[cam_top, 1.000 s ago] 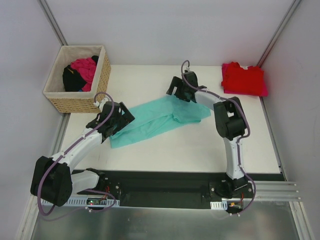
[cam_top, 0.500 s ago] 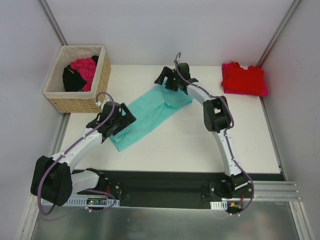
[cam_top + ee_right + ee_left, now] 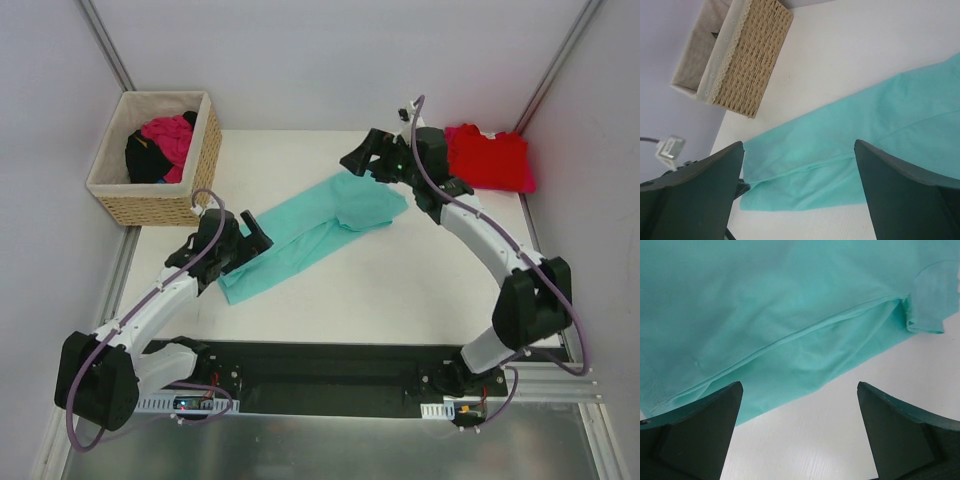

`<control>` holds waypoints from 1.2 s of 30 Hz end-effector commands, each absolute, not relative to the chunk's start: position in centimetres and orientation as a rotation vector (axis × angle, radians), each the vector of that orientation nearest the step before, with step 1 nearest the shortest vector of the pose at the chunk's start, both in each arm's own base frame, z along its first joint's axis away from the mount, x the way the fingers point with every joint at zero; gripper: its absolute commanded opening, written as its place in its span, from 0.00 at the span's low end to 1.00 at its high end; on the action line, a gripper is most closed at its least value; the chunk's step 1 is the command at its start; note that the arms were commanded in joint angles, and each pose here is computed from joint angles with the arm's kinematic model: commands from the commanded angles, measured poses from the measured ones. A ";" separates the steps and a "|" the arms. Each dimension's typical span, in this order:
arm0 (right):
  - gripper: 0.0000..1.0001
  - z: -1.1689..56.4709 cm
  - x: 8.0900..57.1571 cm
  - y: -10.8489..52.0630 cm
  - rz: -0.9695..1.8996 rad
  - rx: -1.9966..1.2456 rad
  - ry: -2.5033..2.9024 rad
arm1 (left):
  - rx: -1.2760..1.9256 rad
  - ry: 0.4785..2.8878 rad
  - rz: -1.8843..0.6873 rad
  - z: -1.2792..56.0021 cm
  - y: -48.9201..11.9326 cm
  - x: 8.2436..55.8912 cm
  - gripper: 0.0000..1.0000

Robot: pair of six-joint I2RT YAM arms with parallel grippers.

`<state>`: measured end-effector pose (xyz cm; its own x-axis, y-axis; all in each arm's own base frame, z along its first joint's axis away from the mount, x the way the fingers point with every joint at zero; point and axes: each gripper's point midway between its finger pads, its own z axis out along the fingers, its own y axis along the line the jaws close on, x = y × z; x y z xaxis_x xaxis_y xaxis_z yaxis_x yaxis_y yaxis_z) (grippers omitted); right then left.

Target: Fold and stack the t-shirts

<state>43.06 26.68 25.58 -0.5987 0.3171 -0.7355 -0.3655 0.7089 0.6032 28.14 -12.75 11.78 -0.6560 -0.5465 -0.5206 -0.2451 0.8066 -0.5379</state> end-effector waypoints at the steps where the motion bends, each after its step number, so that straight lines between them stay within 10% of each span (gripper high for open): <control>1: 0.97 24.0 40.0 25.7 0.907 -0.079 2.030 | -0.613 2.408 -0.519 8.1 -12.7 26.1 0.99; 18: 0.97 22.7 37.6 24.3 0.857 -0.090 2.084 | -0.649 2.560 -0.422 2.2 -13.1 22.7 0.99; 36: 0.97 24.6 34.4 18.8 0.643 -0.051 2.114 | 0.293 2.752 -0.840 5.3 -39.5 15.3 0.96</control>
